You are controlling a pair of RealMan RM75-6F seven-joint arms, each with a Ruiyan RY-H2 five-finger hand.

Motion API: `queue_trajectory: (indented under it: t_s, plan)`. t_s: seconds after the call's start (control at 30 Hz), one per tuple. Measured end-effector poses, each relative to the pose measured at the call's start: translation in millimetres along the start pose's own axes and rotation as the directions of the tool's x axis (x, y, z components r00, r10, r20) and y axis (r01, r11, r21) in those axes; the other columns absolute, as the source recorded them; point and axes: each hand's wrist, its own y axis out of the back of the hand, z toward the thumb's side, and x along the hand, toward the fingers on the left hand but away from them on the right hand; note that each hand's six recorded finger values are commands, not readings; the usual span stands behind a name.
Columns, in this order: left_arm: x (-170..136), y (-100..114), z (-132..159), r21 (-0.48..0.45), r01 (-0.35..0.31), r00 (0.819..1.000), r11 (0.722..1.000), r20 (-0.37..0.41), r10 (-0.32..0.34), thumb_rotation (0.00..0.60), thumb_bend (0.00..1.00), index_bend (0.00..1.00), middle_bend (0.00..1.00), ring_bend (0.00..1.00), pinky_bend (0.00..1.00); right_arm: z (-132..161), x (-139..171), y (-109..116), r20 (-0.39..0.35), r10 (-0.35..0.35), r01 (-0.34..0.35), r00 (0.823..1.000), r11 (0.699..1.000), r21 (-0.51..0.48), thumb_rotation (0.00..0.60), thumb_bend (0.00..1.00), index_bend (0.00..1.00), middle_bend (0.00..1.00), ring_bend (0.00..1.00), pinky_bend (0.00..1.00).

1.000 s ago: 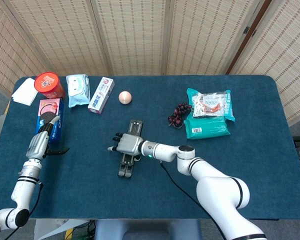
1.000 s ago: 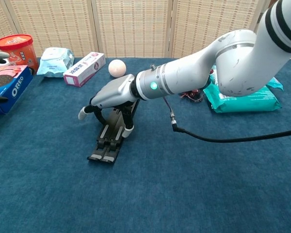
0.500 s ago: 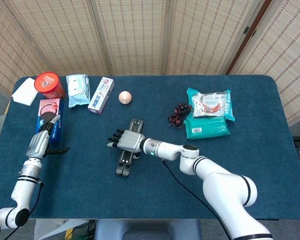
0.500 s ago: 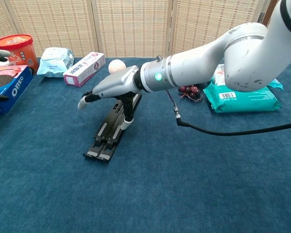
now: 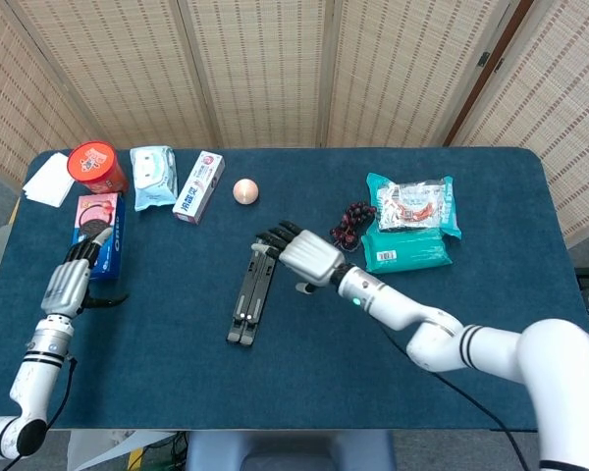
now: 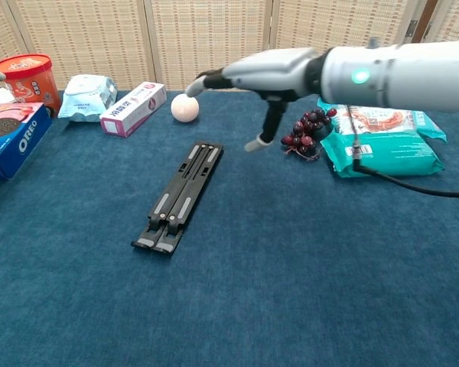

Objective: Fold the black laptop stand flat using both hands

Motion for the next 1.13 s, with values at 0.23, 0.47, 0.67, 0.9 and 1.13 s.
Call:
queue_trajectory:
  t_s: [0.23, 0.47, 0.67, 0.9, 1.13]
  plan:
    - [-20.1, 11.7, -0.5, 0.064, -0.039, 0.999, 0.997, 0.018, 0.038, 0.600, 0.12, 0.00, 0.09, 0.05, 0.05, -64.1, 113.9, 1.3, 0.357, -0.097, 0.120, 0.929, 0.992, -0.042, 0.600, 0.12, 0.00, 0.00, 0.00, 0.00]
    - [-55.2, 24.5, -3.8, 0.127, -0.096, 0.995, 0.987, 0.028, 0.093, 0.600, 0.12, 0.00, 0.09, 0.05, 0.05, -104.8, 229.8, -17.9, 0.612, -0.092, 0.150, 0.785, 0.988, -0.044, 0.600, 0.12, 0.00, 0.00, 0.00, 0.00]
    - [-93.1, 32.5, -7.6, 0.180, -0.132, 0.991, 0.975, 0.017, 0.131, 0.600, 0.12, 0.00, 0.09, 0.05, 0.05, -107.0, 297.8, -33.1, 0.714, -0.066, 0.157, 0.697, 0.986, -0.062, 0.600, 0.12, 0.00, 0.00, 0.00, 0.00]
    - [-134.4, 39.5, -21.5, 0.274, -0.126, 0.988, 0.954, -0.057, 0.147, 0.600, 0.12, 0.00, 0.09, 0.05, 0.05, -99.7, 340.7, -47.4, 0.748, -0.031, 0.163, 0.663, 0.981, -0.104, 0.600, 0.12, 0.00, 0.00, 0.00, 0.00]
    - [-158.5, 46.8, -24.2, 0.276, -0.137, 0.982, 0.952, -0.087, 0.166, 0.600, 0.12, 0.00, 0.09, 0.05, 0.05, -95.9, 349.5, -56.3, 0.739, -0.025, 0.172, 0.673, 0.977, -0.124, 0.600, 0.12, 0.00, 0.00, 0.00, 0.00]
